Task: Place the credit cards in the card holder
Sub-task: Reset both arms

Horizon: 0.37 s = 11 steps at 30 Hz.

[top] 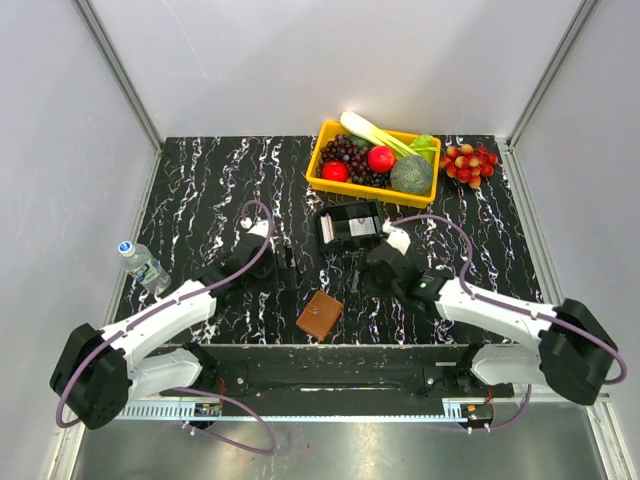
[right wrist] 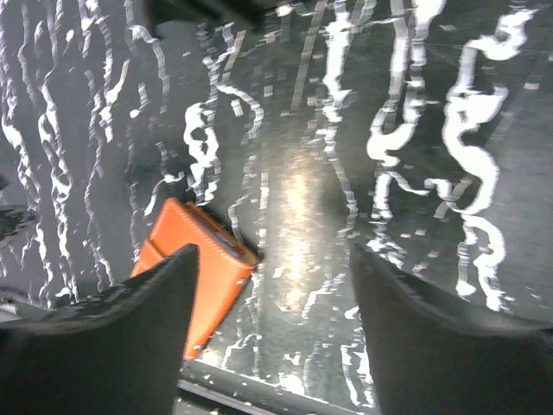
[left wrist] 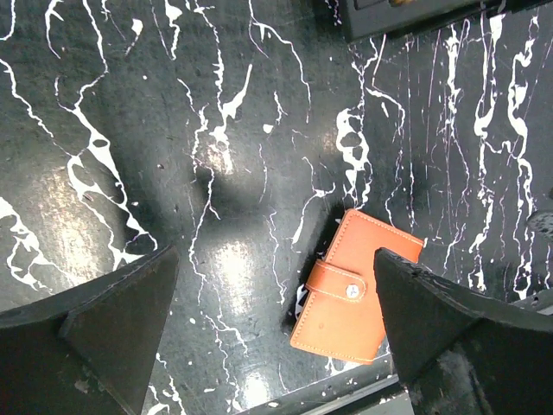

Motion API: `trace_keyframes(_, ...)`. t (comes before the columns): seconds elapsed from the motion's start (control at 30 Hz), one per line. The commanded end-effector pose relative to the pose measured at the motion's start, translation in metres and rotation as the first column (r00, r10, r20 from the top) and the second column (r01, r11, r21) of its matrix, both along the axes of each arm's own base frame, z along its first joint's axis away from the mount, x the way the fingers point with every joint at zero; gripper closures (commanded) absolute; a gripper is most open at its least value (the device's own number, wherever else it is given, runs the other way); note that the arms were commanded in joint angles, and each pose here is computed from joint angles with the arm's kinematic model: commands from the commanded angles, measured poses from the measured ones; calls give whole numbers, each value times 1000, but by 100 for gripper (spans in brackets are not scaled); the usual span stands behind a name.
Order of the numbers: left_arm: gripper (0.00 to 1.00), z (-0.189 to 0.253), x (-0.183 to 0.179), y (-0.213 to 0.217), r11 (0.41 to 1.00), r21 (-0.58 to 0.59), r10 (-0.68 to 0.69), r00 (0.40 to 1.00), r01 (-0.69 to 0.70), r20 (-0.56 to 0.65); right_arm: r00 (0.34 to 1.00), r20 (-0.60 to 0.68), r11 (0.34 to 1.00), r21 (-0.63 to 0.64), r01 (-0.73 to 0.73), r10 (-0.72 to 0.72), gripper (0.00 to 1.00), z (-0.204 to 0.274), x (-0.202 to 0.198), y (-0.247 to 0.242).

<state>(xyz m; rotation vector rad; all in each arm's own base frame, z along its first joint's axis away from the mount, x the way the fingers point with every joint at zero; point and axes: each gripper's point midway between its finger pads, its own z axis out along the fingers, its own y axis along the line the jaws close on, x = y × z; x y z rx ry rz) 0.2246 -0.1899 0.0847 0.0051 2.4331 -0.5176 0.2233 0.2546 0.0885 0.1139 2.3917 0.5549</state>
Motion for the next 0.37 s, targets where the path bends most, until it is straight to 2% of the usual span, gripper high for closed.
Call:
trace_keyframes(0.0, 1, 26, 19, -8, 997, -71, -26, 998, 31, 62, 993, 51, 994, -6, 107, -107, 17, 7, 12, -46)
trace_keyframes(0.07, 1, 28, 23, -8, 996, -84, -35, 998, 40, 58, 981, 59, 983, -16, 184, -183, 1, 8, 21, -77)
trace_keyframes(0.2, 1, 31, 37, 3, 996, -94, 1, 998, 4, 62, 942, 99, 944, -42, 327, -322, 1, 22, 37, -143)
trace_keyframes(0.33, 1, 32, 56, 32, 989, -97, 120, 990, -112, 79, 844, 200, 850, -79, 520, -497, 1, 51, 53, -219)
